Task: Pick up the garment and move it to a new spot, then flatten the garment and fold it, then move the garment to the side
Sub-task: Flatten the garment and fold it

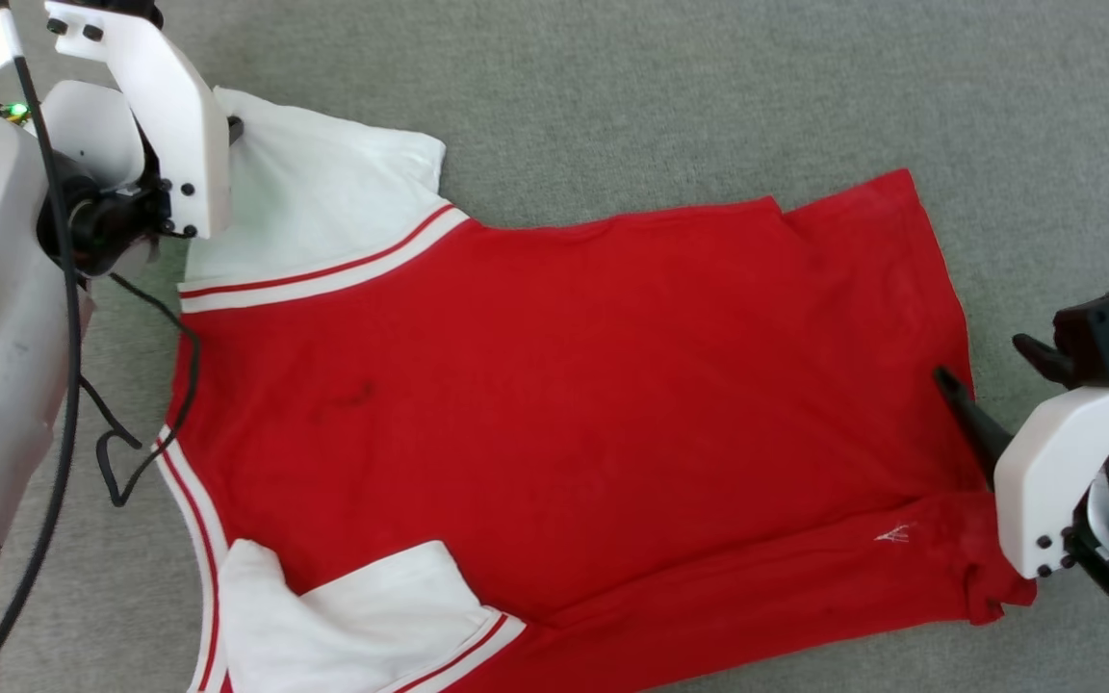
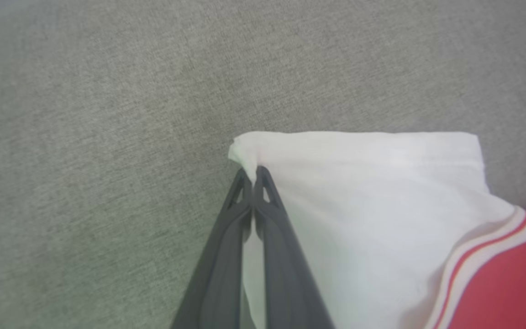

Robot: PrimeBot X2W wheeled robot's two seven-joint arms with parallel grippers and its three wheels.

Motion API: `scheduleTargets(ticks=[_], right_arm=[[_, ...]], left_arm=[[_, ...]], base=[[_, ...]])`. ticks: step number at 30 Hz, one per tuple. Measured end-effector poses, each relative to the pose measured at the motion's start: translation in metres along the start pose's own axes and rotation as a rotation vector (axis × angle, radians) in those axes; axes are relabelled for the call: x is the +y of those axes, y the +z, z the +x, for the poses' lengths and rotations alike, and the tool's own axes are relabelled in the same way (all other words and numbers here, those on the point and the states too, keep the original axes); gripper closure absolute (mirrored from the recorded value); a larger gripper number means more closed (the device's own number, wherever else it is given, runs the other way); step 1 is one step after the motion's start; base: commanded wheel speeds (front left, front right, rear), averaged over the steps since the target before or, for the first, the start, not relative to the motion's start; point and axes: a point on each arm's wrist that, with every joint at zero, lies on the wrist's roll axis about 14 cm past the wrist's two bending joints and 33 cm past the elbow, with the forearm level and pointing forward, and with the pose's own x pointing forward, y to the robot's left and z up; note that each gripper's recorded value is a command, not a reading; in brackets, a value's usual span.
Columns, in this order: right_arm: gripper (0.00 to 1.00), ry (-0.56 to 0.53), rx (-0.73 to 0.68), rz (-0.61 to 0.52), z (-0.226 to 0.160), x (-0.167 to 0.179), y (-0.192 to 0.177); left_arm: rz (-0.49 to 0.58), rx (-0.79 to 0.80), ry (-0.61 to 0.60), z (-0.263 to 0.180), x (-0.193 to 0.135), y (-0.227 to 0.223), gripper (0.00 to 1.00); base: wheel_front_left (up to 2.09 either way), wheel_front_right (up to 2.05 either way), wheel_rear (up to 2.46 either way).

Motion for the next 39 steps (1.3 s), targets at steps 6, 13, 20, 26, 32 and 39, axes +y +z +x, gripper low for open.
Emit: scheduleTargets(ticks=[6,13,20,26,32,39], right_arm=[[0.00,-0.015,-0.037,-0.023,-0.009,-0.011,0.019],[0.00,0.021,-0.038,-0.060,0.007,-0.014,0.049],[0.00,0.022,0.012,-0.086,0.041,-0.018,0.061],[0.00,0.047,0.079,-0.096,0.068,-0.011,0.058],[0.00,0.075,0.140,-0.104,0.088,0.000,0.047],[0.00,0.106,0.186,-0.120,0.106,0.013,0.035]], left_arm=[[0.032,-0.144,-0.012,-0.033,-0.010,0.027,1.00],[0.135,-0.242,-0.030,-0.081,-0.025,0.029,1.00],[0.192,-0.279,-0.062,-0.101,-0.036,0.021,1.00],[0.209,-0.301,-0.086,-0.109,-0.044,0.014,1.00],[0.205,-0.315,-0.094,-0.112,-0.047,0.009,1.00],[0.196,-0.315,-0.093,-0.112,-0.046,0.002,1.00]], base=[[0.00,0.00,0.00],[0.00,0.00,0.00],[0.00,0.00,0.00],[0.00,0.00,0.00],[0.00,0.00,0.00],[0.00,0.00,0.00]])
